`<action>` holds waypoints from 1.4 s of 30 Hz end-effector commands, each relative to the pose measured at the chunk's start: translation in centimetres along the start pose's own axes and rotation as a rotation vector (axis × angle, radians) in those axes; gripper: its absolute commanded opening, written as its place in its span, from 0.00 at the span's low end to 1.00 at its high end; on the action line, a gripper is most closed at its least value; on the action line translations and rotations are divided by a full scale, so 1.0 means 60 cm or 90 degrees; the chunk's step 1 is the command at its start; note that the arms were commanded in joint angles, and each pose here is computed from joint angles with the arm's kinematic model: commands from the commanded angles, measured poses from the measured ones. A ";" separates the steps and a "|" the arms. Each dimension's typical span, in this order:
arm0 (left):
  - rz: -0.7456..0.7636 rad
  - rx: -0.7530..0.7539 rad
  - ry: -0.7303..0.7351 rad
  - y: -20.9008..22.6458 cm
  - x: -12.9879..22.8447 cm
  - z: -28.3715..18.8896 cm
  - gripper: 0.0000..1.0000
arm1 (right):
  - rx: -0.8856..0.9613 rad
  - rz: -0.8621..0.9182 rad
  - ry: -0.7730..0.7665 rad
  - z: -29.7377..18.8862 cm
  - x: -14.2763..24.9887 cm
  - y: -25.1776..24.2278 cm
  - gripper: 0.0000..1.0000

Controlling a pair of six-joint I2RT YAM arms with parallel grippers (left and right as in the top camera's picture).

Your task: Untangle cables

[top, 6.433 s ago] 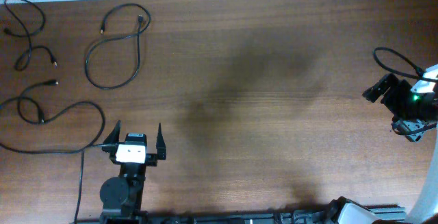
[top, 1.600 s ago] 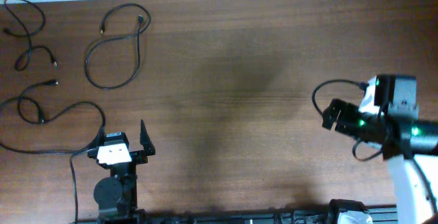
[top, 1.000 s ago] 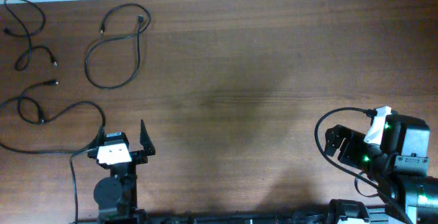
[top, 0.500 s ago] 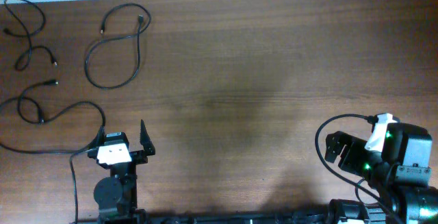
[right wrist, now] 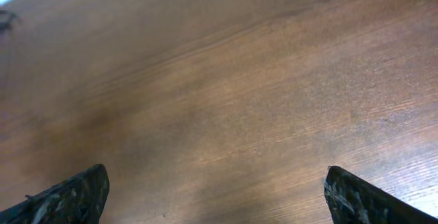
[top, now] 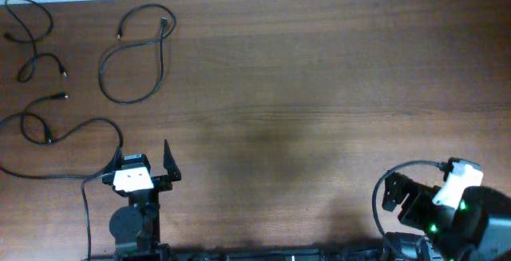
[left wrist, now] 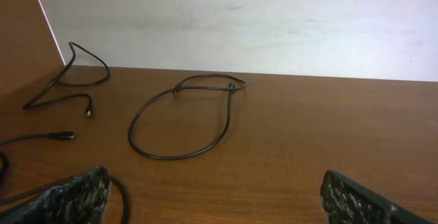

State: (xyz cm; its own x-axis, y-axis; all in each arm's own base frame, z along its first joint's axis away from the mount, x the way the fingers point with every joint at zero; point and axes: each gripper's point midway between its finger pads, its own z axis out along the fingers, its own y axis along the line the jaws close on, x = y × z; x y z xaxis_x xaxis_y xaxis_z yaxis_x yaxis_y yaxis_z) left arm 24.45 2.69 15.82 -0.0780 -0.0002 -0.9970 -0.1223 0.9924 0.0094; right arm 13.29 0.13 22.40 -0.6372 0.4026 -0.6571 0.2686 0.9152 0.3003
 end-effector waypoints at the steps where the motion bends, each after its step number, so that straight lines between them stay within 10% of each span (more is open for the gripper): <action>1: -0.006 -0.010 0.003 0.005 0.004 0.001 0.99 | -0.017 0.002 -0.041 -0.018 0.006 0.002 0.99; 11: -0.006 -0.010 0.003 0.005 0.004 0.001 0.99 | -0.049 -0.010 -0.134 -0.053 0.003 0.007 0.99; 20: -0.006 -0.010 0.003 0.005 0.004 0.001 0.99 | -0.118 -0.084 -0.390 -0.079 -0.125 0.052 0.99; 42: -0.006 -0.010 0.003 0.005 0.004 0.001 0.99 | -0.205 -0.122 -0.486 0.122 -0.105 0.051 0.99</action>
State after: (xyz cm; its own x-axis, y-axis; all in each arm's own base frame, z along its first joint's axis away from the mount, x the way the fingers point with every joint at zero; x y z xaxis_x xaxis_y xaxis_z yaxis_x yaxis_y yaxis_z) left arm 24.45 2.69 15.79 -0.0791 -0.0007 -0.9969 -0.1223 0.9924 0.0090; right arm 23.25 0.13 22.97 0.0346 0.2524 -0.9670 -0.0631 0.9662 0.2500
